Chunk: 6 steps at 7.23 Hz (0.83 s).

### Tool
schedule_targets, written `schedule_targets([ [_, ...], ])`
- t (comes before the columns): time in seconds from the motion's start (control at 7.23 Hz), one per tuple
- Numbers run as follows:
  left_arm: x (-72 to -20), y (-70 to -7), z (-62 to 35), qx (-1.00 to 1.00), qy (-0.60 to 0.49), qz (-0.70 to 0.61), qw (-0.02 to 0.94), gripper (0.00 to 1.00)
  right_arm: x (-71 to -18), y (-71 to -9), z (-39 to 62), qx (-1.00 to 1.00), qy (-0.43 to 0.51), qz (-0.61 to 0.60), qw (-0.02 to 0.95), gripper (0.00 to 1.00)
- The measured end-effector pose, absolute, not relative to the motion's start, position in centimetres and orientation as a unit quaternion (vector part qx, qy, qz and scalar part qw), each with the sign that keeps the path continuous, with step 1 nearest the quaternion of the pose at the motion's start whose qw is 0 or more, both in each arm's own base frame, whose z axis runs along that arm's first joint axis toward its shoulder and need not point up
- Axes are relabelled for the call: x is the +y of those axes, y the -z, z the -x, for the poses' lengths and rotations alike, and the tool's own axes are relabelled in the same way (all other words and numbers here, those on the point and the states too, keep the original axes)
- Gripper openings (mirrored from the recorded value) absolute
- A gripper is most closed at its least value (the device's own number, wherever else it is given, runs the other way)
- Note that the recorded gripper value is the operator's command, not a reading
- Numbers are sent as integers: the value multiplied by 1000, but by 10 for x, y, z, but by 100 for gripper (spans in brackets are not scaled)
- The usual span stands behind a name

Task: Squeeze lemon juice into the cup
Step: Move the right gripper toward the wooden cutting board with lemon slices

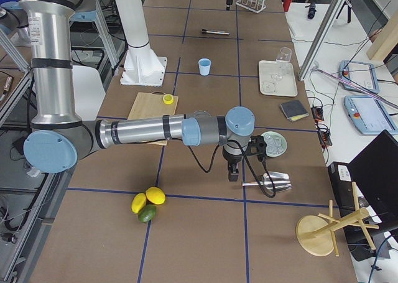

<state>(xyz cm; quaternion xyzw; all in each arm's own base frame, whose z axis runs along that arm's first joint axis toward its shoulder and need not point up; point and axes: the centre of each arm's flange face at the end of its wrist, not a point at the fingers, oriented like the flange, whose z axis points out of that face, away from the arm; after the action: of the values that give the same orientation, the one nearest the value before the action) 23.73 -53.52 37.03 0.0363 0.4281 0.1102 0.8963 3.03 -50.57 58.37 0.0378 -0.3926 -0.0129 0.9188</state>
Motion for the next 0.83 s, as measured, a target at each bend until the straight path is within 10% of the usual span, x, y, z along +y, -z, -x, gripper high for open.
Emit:
schedule_targets([
  [0.83,-547,-407,-297,401,-86,-52,911,100,-486,-448,62,-453,-76,-9,888,100],
])
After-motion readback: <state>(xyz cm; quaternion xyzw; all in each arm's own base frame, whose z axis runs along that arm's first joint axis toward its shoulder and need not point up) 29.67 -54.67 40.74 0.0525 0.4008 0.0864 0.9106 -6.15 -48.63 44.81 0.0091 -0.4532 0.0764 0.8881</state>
